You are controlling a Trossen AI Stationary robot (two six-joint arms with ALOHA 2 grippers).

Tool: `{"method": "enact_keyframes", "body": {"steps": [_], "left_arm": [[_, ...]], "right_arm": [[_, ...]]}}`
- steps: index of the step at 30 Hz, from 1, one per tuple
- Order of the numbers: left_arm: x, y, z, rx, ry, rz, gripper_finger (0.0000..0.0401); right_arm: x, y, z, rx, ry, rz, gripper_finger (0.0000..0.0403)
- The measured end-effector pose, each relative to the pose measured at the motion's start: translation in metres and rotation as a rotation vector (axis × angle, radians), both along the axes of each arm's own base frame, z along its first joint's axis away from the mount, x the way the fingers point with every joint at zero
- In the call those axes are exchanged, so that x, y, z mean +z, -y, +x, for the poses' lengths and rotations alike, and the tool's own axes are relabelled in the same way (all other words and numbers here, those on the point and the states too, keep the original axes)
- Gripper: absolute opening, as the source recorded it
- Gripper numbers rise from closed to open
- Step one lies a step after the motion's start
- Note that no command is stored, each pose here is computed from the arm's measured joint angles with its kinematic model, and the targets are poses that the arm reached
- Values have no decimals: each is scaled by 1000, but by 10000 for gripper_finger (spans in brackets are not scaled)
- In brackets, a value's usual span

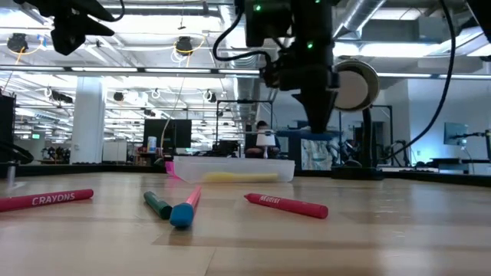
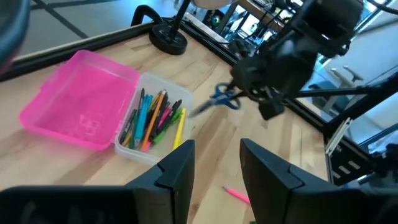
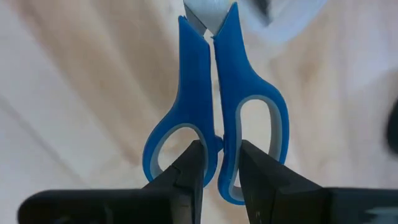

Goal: Pick & place school supplies into a supply box
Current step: Put the blue scissors into the pink supply box

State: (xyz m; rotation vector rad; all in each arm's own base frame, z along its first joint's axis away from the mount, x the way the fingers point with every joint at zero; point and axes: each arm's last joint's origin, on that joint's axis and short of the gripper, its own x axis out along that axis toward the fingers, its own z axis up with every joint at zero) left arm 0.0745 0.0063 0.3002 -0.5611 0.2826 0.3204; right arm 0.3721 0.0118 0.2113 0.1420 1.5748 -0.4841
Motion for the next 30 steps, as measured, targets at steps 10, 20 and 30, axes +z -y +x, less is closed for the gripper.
{"method": "enact_keyframes", "body": {"steps": [10, 20, 30], "left_arm": [[-1, 0, 0, 24, 7, -59, 121], [-1, -2, -1, 82, 15, -65, 121], [-1, -2, -1, 100, 16, -58, 121]], "right_arm": [[12, 60, 16, 243, 87, -54, 66], [16, 84, 32, 420, 228, -109, 66], [9, 93, 39, 504, 249, -122, 66]]}}
